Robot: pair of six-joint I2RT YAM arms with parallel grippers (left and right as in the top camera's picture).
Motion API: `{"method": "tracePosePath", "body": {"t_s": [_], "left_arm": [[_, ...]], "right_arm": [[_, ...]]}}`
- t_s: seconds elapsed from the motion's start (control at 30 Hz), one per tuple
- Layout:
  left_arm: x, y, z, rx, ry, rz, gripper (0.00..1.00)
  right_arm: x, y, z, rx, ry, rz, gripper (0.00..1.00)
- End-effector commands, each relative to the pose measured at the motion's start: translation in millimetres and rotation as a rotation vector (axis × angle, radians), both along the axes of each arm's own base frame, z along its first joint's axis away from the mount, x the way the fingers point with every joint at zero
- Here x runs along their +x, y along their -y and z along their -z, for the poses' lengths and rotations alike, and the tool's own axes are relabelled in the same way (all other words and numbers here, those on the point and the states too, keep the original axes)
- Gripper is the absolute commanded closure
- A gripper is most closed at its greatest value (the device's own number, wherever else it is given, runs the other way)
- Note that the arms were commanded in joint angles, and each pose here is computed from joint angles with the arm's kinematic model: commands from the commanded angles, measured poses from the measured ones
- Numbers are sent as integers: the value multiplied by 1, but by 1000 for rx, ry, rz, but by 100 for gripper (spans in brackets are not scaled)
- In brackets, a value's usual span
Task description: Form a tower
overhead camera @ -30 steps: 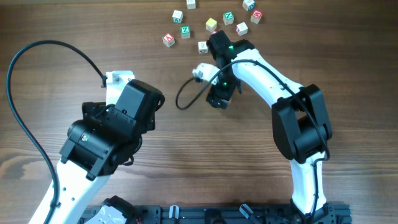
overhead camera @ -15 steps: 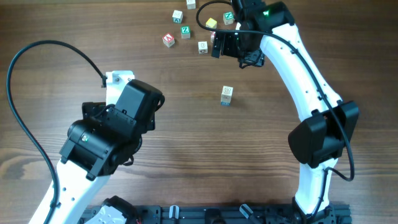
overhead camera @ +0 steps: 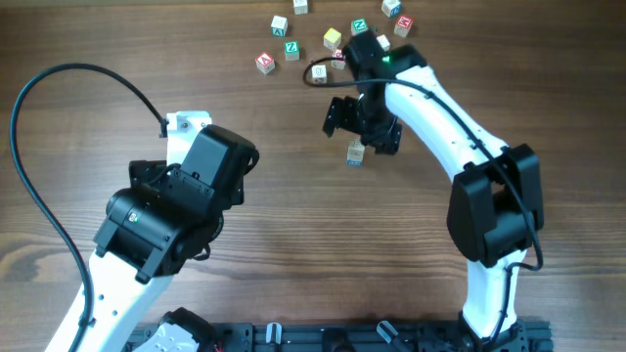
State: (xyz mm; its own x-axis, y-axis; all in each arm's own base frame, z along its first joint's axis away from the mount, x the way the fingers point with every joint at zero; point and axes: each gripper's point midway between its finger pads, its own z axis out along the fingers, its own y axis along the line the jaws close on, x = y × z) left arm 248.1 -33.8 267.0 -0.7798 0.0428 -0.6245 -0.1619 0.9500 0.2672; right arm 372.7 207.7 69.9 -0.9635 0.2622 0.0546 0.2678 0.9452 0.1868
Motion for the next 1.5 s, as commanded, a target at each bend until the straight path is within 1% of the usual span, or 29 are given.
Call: {"method": "tracePosePath", "body": {"t_s": [0.0,0.3,0.4,0.5,0.67,0.7,0.77,0.8,0.87,0.93,1.0,1.17,1.47], "left_arm": [[-1,-1,-2,2,8,3,0],[-1,-1,-2,2,8,3,0],[-1,-1,-2,1,8,3,0],[-1,-1,-2,1,8,3,0],[-1,-1,-2,1,8,3,0],[-1,-1,-2,1,8,3,0],[-1,-1,-2,1,8,3,0],[-1,-1,-2,1,8,3,0],[-1,-1,-2,1,8,3,0],[-1,-1,-2,1,8,3,0],[-1,-1,-2,1,8,3,0],[-1,-1,-2,1,8,3,0],[-1,-1,-2,1,8,3,0]], "right_arm": [[0,1,15,-8,-15,-3,0],[2,2,45,-77,-27,-49,1],[-1,4,63,-101,-59,-52,1],[-2,1,63,-84,-65,-65,5],[-2,1,63,-83,-65,-75,18],[-3,1,63,-85,-67,-75,22],[-3,1,63,-85,-67,-77,25],[-3,2,63,-85,-67,-78,29],[-4,0,62,-75,-66,-102,40],[-5,0,62,-75,-71,-104,48],[-6,0,62,-70,-73,-121,50],[-6,-1,62,-65,-75,-131,61],[-6,-1,62,-64,-75,-130,71]]}}
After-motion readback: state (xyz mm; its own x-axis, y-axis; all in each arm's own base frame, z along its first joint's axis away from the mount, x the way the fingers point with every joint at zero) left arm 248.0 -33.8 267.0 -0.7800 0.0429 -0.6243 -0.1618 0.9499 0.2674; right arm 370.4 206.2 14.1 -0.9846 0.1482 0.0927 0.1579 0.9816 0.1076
